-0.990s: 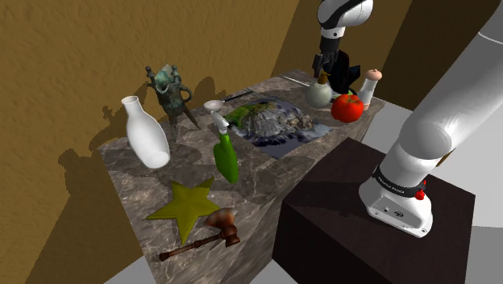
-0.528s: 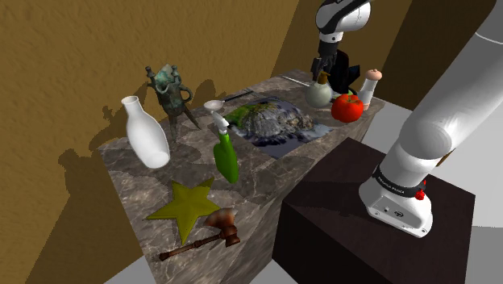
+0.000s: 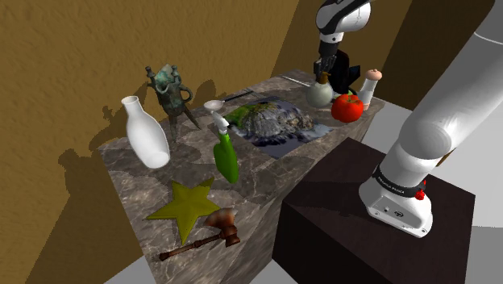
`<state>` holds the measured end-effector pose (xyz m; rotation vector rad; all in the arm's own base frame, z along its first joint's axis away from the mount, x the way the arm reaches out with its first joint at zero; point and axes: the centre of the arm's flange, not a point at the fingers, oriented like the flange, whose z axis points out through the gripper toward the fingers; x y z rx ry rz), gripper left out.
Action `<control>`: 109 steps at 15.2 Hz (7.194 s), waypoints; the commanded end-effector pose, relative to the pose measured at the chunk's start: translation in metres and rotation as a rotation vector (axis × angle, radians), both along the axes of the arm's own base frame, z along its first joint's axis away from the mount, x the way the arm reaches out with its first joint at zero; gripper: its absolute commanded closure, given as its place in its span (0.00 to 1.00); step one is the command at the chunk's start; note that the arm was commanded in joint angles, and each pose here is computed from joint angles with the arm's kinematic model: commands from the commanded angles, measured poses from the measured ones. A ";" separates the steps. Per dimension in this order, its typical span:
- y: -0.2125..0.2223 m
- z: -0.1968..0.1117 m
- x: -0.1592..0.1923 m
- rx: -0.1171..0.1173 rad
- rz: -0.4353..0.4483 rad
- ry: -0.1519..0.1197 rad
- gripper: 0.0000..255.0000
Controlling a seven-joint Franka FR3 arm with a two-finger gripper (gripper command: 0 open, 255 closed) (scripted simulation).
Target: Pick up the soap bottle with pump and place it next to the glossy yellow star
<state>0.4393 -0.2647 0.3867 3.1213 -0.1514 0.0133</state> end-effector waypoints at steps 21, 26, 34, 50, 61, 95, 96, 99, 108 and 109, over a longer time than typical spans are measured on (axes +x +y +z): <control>0.002 0.081 -0.001 0.004 0.001 0.009 1.00; 0.002 0.108 -0.001 0.004 0.001 0.009 1.00; 0.002 0.150 -0.001 0.004 0.001 0.009 1.00; 0.002 0.235 -0.001 0.004 0.001 0.009 1.00; 0.130 0.237 0.028 0.004 0.001 0.009 1.00; 0.568 0.238 0.128 0.004 0.001 0.009 1.00; 0.584 0.238 0.132 0.004 0.001 0.009 1.00; 0.584 0.223 0.132 0.004 0.001 0.009 1.00; 0.584 0.175 0.132 0.004 0.001 0.009 1.00; 0.584 0.170 0.132 0.004 0.001 0.009 1.00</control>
